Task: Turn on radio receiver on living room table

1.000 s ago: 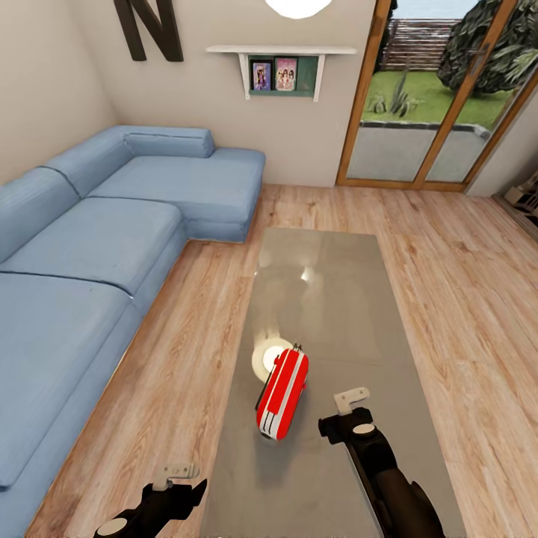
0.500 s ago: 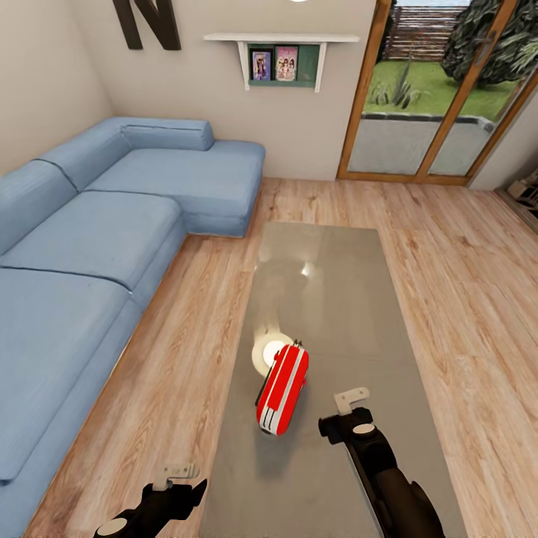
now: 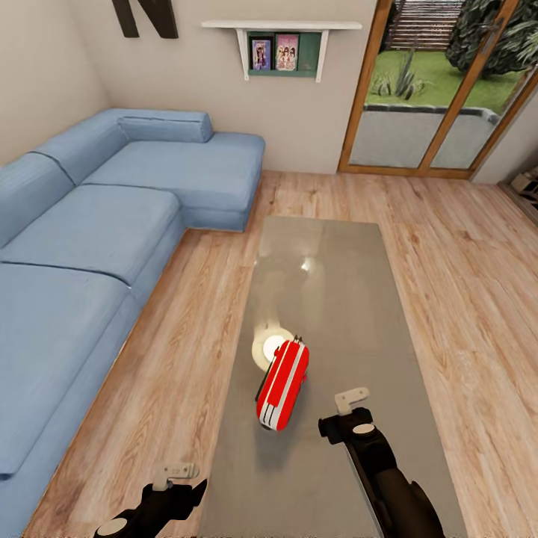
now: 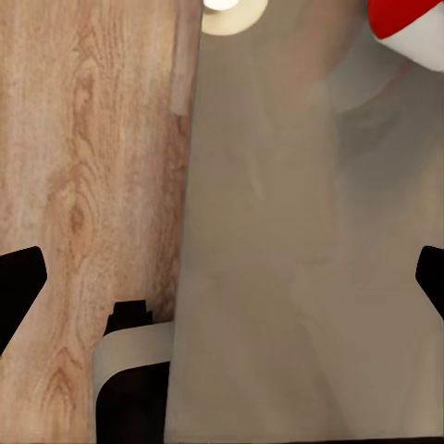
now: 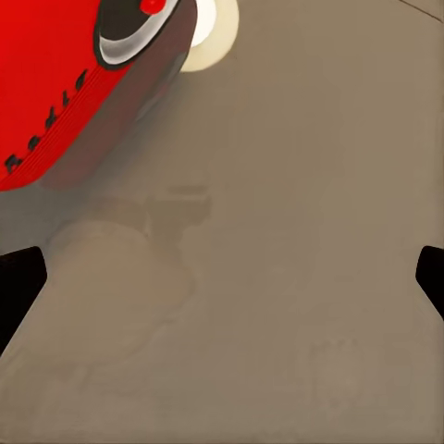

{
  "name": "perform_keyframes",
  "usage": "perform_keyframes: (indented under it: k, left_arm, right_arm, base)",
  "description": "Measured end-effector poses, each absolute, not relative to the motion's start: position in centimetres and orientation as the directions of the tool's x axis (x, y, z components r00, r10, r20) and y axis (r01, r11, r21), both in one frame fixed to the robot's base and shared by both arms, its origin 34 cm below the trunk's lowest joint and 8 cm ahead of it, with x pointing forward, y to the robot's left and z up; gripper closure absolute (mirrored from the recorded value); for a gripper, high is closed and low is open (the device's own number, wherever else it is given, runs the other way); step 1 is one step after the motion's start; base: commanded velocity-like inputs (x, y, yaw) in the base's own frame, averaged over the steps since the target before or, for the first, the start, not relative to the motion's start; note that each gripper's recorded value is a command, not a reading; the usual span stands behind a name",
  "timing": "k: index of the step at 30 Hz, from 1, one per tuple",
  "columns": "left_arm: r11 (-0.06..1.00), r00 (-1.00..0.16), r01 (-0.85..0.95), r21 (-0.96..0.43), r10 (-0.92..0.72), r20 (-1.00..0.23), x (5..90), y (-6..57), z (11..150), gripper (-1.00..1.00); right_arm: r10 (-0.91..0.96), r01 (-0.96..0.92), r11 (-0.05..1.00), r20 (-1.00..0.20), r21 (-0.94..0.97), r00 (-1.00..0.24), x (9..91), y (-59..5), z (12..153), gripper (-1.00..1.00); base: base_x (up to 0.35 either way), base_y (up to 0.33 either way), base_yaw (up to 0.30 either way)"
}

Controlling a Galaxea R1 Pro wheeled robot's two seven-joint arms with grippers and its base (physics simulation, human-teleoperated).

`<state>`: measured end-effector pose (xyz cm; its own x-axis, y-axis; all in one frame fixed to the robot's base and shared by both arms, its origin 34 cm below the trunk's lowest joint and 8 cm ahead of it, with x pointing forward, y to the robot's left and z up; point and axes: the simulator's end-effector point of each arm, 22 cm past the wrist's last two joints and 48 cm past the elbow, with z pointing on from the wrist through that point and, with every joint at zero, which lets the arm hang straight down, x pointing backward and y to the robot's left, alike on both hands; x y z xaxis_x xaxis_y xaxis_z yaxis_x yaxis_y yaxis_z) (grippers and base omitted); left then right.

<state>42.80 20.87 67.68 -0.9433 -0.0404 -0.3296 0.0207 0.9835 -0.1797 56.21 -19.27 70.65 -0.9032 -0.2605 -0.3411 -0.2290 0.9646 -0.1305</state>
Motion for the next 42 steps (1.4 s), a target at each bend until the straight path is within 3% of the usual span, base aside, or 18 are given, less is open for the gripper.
perform_keyframes:
  k: [42]
  left_arm:
    - [0.983, -0.963, 0.01, -0.184, -0.04, -0.266, 40.7, 20.8, 65.7, -1.0]
  right_arm:
    - [-0.262, -0.238, 0.964, -0.281, -0.115, -0.923, 54.3, -19.2, 67.8, -1.0]
  base:
    - [0.0, 0.0, 0.0]
